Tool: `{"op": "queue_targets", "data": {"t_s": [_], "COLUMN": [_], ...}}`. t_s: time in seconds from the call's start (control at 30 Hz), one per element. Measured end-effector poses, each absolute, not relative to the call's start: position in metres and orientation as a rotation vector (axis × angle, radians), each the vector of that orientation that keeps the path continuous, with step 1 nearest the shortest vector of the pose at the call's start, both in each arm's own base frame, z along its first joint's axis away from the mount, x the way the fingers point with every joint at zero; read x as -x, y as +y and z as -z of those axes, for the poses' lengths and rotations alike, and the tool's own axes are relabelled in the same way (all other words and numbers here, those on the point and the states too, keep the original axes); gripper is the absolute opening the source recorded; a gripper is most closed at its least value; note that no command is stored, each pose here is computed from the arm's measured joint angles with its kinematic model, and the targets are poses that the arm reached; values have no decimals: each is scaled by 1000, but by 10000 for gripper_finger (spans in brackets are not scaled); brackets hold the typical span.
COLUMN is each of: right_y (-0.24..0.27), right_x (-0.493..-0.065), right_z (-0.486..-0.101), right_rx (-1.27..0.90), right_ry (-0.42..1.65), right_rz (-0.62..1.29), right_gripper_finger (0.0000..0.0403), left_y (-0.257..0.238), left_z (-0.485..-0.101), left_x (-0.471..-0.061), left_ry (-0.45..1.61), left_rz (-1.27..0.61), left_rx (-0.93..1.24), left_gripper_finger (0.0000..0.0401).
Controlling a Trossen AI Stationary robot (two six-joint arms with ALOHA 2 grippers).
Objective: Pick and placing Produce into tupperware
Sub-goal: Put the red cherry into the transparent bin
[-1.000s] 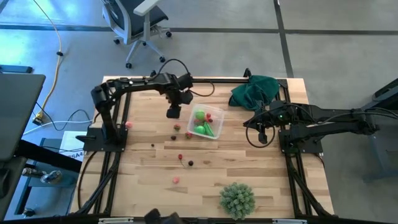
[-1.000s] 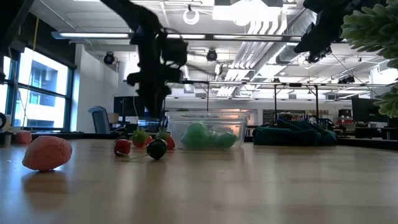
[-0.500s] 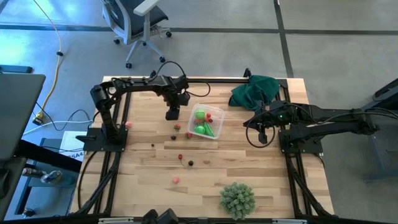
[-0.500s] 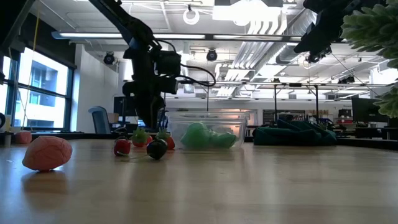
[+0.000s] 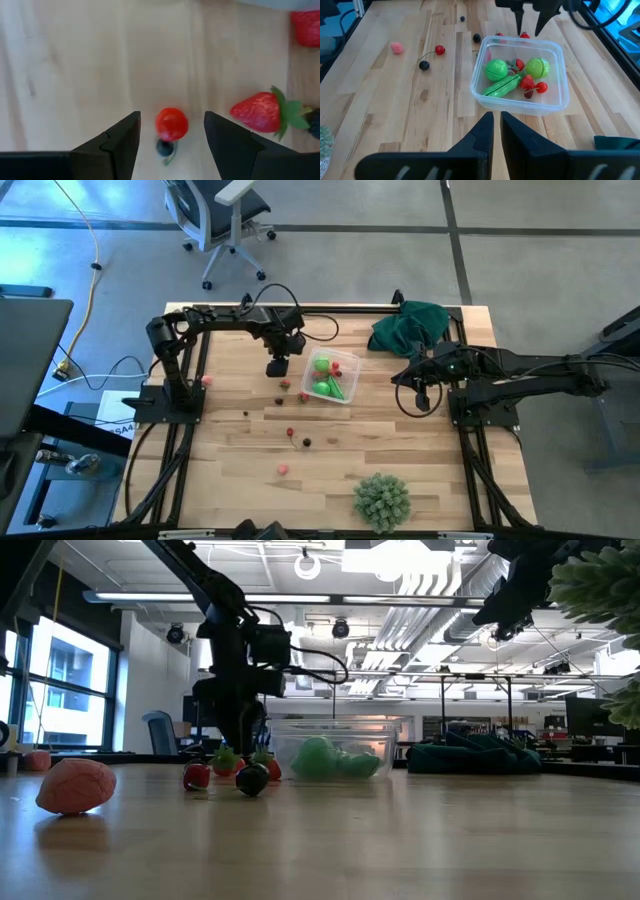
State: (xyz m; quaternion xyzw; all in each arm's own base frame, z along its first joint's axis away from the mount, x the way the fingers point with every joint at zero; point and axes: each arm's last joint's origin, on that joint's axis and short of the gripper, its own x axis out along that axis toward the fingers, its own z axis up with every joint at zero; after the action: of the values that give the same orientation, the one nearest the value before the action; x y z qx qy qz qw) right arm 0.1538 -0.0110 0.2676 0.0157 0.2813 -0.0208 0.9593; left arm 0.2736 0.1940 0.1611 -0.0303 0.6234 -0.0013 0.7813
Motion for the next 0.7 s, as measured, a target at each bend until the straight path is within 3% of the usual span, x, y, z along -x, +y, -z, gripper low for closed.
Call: {"op": "queue_targets", "data": {"t_s": [0.7], "right_y": [-11], "right_x": [-154], "right_z": [-268], "right_rx": [-31], "right_ry": [570], "right_rz": [42], "right_gripper_finger": [24], "left_y": [188], "left_z": [-147], "left_x": [-272], "left_ry": [1384], "left_rz": [-63], "left_rx": [-12], "left_gripper_finger": [211]}}
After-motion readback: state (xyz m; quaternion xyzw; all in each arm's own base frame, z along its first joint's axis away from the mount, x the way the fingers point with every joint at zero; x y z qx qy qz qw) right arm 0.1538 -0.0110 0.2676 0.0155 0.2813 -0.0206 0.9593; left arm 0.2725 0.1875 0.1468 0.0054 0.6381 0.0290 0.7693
